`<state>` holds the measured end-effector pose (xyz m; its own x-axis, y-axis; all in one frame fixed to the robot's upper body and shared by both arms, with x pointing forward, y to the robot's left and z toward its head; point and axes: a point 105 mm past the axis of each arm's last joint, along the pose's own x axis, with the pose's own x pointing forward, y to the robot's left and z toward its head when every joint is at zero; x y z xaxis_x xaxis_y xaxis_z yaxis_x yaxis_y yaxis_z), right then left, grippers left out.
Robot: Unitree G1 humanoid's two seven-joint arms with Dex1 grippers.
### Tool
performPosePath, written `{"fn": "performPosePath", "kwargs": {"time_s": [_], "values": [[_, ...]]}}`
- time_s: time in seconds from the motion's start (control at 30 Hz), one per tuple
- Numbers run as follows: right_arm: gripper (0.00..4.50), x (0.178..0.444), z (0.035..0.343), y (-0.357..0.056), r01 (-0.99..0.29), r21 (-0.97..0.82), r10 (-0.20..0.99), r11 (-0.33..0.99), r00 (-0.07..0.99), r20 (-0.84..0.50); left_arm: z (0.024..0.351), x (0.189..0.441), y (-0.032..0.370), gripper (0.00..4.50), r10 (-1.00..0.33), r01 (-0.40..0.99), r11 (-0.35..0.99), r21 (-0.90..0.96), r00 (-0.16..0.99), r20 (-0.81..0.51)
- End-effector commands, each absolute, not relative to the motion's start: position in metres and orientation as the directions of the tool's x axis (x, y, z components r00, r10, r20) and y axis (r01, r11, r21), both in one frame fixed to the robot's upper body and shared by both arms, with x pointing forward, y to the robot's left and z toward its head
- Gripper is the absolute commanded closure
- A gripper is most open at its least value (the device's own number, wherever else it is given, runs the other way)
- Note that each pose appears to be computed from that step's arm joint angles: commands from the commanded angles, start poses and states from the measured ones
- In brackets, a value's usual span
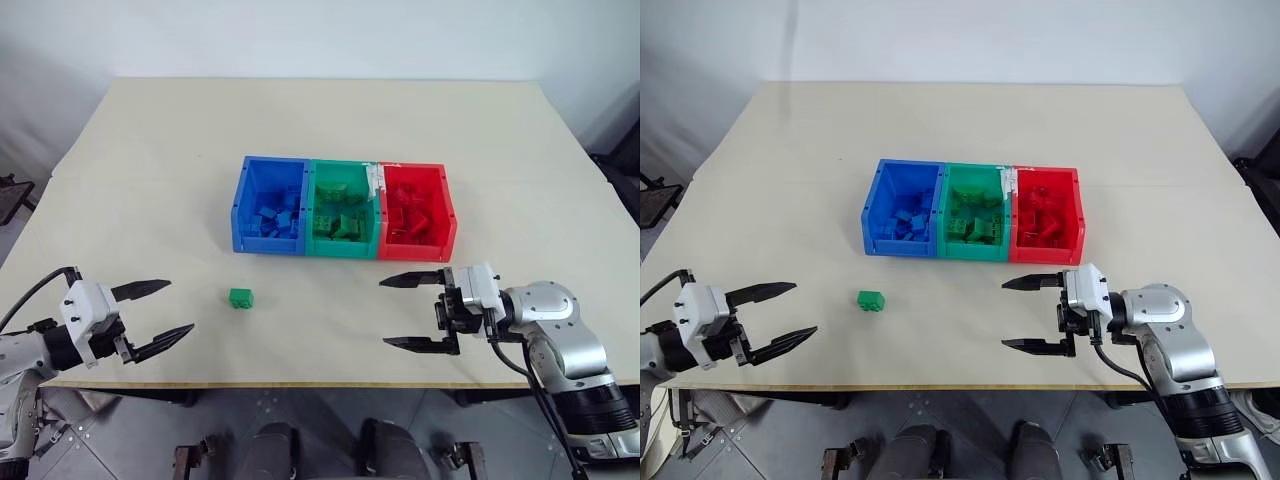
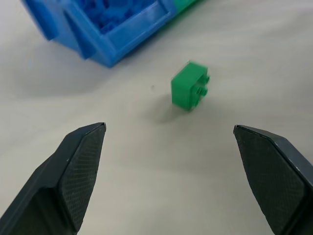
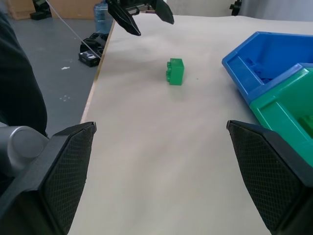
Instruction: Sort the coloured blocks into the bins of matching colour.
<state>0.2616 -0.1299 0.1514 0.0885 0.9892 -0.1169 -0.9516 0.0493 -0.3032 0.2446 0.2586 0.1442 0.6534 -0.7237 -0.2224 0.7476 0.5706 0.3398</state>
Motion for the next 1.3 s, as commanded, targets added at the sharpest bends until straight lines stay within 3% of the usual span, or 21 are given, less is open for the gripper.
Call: {"fn": "performPosePath", "kwargs": {"time_s": [0.03,0.23,0.27,0.37,0.63,0.83,1.07,1.27,1.3], "values": [[0.0,0.262,0.157,-0.14,-0.943,-0.326,0.985,0.071,0.117,-0.124,0.147,0.25,0.237,0.04,-0.76,0.772,0.53,0.35,0.616,-0.207],[0.0,0.254,0.149,-0.16,-0.944,-0.31,0.97,0.116,0.175,-0.17,0.121,0.274,0.218,0.04,-0.775,0.816,0.494,0.299,0.57,-0.275],[0.0,0.254,0.149,-0.163,-0.943,-0.306,0.966,0.131,0.191,-0.175,0.116,0.281,0.215,0.23,-0.78,0.825,0.485,0.29,0.558,-0.284],[0.0,0.253,0.149,-0.167,-0.94,-0.303,0.96,0.154,0.215,-0.179,0.108,0.294,0.209,0.92,-0.79,0.839,0.471,0.273,0.539,-0.292],[0.0,0.245,0.15,-0.173,-0.931,-0.292,0.943,0.218,0.278,-0.182,0.106,0.3,0.196,3.53,-0.84,0.883,0.387,0.266,0.457,-0.293],[0.0,0.244,0.154,-0.186,-0.888,-0.278,0.903,0.367,0.411,-0.122,0.148,0.301,0.157,3.55,-0.919,0.906,0.309,0.289,0.363,-0.155],[0.0,0.254,0.17,-0.199,-0.722,-0.22,0.751,0.656,0.652,0.102,0.205,0.347,0.066,3.55,-0.952,0.89,0.275,0.364,0.304,-0.024],[0.0,0.253,0.168,-0.204,-0.632,-0.237,0.668,0.738,0.735,0.117,0.216,0.396,0.036,3.55,-0.907,0.827,0.365,0.427,0.419,-0.037],[0.0,0.252,0.169,-0.203,-0.626,-0.239,0.662,0.742,0.739,0.121,0.217,0.402,0.035,3.2,-0.899,0.826,0.391,0.407,0.438,-0.026]]}}
